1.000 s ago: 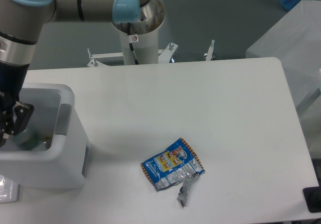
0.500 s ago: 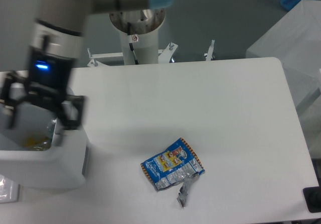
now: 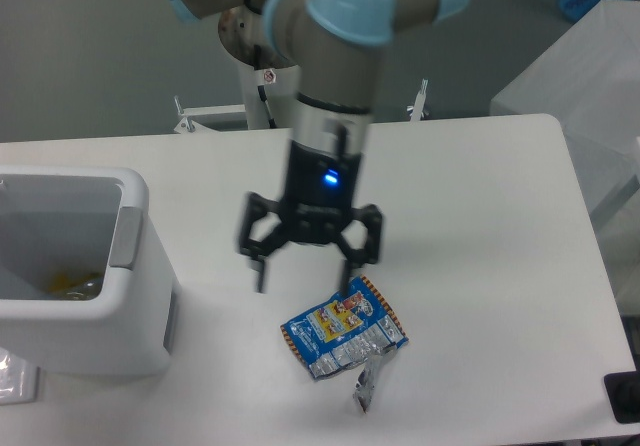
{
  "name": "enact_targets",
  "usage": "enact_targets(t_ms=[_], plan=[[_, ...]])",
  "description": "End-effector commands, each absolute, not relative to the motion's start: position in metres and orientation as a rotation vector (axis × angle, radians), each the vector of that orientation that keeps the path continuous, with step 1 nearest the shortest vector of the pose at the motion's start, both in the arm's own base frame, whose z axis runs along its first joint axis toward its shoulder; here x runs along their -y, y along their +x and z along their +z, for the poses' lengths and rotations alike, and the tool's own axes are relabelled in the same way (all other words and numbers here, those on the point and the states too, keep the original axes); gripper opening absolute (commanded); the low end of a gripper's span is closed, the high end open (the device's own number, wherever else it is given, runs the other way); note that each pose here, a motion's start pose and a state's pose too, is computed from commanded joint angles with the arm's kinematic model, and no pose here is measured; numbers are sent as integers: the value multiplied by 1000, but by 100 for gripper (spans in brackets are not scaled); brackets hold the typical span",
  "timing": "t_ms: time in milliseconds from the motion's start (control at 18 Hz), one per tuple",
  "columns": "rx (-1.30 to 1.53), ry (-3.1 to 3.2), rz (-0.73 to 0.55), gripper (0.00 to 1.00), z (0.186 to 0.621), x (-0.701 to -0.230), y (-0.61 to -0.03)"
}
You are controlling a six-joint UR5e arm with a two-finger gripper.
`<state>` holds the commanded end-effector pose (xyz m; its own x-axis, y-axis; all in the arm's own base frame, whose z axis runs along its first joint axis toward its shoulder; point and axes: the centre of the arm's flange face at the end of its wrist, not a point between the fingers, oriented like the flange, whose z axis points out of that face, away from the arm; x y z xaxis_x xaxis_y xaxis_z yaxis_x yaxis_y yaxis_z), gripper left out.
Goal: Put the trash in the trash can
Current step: 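Move the empty gripper back over the blue snack wrapper, then lower the gripper and close it on the blue snack wrapper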
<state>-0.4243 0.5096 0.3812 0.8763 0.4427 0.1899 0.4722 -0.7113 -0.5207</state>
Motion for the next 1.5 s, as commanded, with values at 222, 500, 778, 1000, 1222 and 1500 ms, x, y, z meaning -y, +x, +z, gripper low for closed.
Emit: enact_targets(t_ms=[222,500,778,1000,1222,1500], plan=[[590,-2638,-2,99,306,-515,-450],[623,-2699,-24,99,250,-527,-473],[641,-2738,-64,99,207,-535,-484],[638,-2786,-33,99,188,-544,-482],[637,-2787,-33,99,187,-547,-479],[618,-2803,-46,86,179,-557,-469]])
